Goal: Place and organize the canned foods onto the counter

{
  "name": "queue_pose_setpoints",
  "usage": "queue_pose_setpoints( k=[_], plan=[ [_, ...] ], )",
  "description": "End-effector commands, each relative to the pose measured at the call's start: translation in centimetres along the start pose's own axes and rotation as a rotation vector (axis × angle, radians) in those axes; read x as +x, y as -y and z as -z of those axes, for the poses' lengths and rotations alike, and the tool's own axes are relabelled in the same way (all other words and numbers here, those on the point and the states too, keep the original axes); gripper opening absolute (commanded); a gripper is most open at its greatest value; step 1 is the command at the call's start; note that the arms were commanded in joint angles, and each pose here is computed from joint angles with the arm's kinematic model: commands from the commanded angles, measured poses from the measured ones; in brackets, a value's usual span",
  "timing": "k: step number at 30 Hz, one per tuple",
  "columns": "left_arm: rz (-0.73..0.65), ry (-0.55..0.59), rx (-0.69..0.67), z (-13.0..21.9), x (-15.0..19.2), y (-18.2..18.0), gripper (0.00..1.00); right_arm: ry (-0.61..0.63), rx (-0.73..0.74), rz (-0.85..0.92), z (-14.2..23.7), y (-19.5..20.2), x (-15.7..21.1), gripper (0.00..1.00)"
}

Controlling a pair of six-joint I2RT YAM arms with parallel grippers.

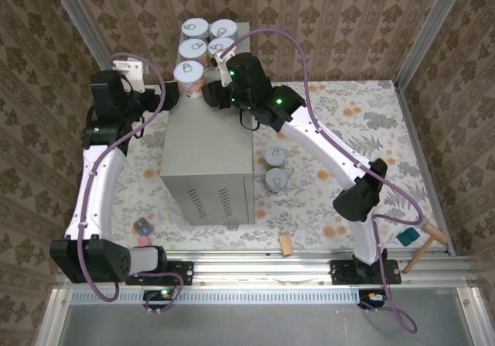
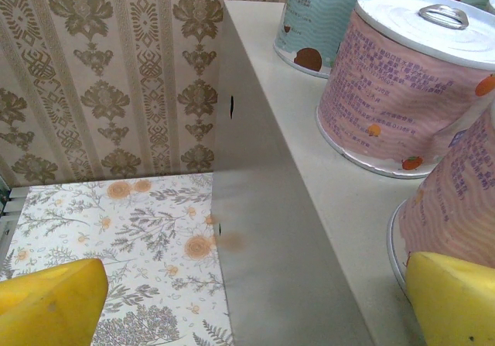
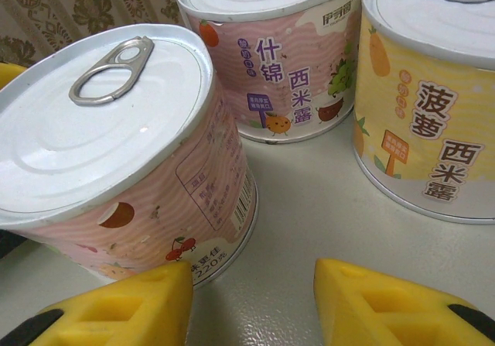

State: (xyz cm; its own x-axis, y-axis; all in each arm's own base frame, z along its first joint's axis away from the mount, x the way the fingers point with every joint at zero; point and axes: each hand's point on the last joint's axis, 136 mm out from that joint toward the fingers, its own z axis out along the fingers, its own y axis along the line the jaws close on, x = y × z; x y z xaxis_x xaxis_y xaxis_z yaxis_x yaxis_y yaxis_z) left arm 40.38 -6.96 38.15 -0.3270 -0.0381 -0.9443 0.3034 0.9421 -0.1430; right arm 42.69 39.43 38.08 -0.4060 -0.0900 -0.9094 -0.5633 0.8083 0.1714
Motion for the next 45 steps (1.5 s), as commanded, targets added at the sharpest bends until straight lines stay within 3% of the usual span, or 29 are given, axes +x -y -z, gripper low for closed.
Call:
queue_pose_setpoints(
  k=[1, 22, 30, 38, 45],
  plan=[
    [-0.007, 0.037, 0.029, 0.2, -1.5, 0.5, 1.0, -0.025, 0.018, -0.026, 0.5, 0.5, 0.7, 0.48],
    [-0.009, 0.042, 0.023, 0.7, -1.8, 0.5, 1.0, -0.018, 0.029, -0.017, 1.7, 0.9, 0.6, 0.5],
    [-0.006, 0.064, 0.02, 1.9, -2.5, 0.5, 1.0, 0.005, 0.072, 0.008, 5.8, 2.0, 0.3, 0.68],
    [-0.002, 0.055, 0.022, 1.5, -2.3, 0.4, 1.0, 0.034, 0.156, 0.045, 12.6, 4.1, 0.4, 0.99],
    [-0.001, 0.053, 0.031, 1.4, -2.2, 0.5, 1.0, 0.03, 0.235, 0.066, 16.6, 6.2, 1.4, 1.0]
  ],
)
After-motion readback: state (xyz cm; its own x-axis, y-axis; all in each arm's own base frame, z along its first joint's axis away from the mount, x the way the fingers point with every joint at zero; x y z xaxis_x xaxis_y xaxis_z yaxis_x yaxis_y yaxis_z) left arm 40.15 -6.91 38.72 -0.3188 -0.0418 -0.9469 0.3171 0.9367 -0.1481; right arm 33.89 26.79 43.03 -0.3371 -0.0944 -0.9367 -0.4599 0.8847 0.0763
